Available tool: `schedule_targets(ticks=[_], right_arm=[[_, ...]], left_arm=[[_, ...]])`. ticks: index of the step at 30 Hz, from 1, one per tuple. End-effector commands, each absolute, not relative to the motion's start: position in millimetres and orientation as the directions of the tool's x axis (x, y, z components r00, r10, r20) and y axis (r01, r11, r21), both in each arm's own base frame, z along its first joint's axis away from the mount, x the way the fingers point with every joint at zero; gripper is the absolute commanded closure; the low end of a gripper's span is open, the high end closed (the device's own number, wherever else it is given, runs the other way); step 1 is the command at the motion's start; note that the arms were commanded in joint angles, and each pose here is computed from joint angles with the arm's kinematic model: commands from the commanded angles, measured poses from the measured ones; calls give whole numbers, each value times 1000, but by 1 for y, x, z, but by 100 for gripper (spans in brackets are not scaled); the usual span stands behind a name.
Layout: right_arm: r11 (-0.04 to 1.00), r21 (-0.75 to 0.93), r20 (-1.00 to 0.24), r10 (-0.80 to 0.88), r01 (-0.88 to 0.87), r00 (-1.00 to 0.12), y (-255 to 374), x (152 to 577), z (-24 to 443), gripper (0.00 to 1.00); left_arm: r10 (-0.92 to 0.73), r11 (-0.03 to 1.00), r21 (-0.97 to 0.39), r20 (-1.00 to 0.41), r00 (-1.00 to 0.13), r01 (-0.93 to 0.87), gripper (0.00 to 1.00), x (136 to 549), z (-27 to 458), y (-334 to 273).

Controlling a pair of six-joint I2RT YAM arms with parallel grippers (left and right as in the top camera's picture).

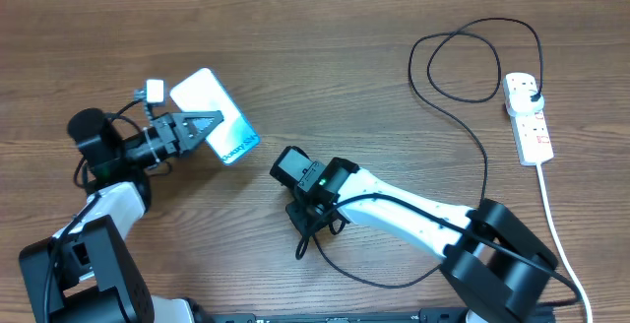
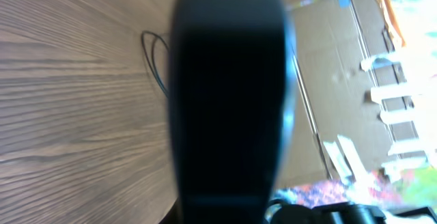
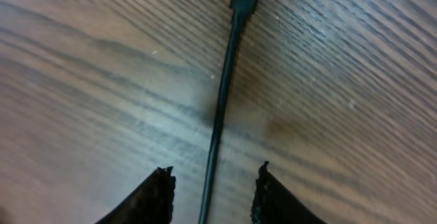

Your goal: Plug charger to phone and switch on socket

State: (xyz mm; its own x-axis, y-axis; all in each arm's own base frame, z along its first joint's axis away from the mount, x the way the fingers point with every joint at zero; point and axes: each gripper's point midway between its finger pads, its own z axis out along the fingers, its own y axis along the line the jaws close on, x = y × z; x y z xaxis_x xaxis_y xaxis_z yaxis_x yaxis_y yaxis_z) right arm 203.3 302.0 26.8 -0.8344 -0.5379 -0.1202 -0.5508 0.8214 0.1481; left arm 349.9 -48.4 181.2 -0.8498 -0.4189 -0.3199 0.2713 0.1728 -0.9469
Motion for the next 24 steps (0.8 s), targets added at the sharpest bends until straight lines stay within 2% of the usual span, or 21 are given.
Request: schedule_targets(ticks=[1,5,9,11,13,16,18,24], right_arm=[[816,130,-118,-552,-564,-825,305,203,16,53],[811,124,-102,-563,-573,-820,309,199,3,33],[847,99,-28,-522,-522,-853,301,193,-20,33],[851,88,5,-520,-518,-854,297,190,-30,44],[852,81,26,-520,-517,-854,294,188,-32,60],[860,75,40,-509,-505,-860,292,186,-31,76],[866,79,54,-499,-494,-865,291,183,-31,95],[867,139,51,-490,-479,-870,301,187,-21,96]], left_arm=[[-403,181,-927,-375,-835,329,96,346,187,-39],[-415,177,-933,-360,-835,314,96,345,185,-34],[-412,175,-932,-362,-837,317,96,344,185,-34],[-405,169,-932,-362,-840,321,96,343,186,-35],[-400,165,-932,-362,-842,323,96,342,186,-35],[-397,162,-932,-362,-844,323,96,341,186,-36],[-398,163,-932,-362,-843,323,96,341,186,-36],[-386,152,-932,-362,-849,328,96,339,187,-37]])
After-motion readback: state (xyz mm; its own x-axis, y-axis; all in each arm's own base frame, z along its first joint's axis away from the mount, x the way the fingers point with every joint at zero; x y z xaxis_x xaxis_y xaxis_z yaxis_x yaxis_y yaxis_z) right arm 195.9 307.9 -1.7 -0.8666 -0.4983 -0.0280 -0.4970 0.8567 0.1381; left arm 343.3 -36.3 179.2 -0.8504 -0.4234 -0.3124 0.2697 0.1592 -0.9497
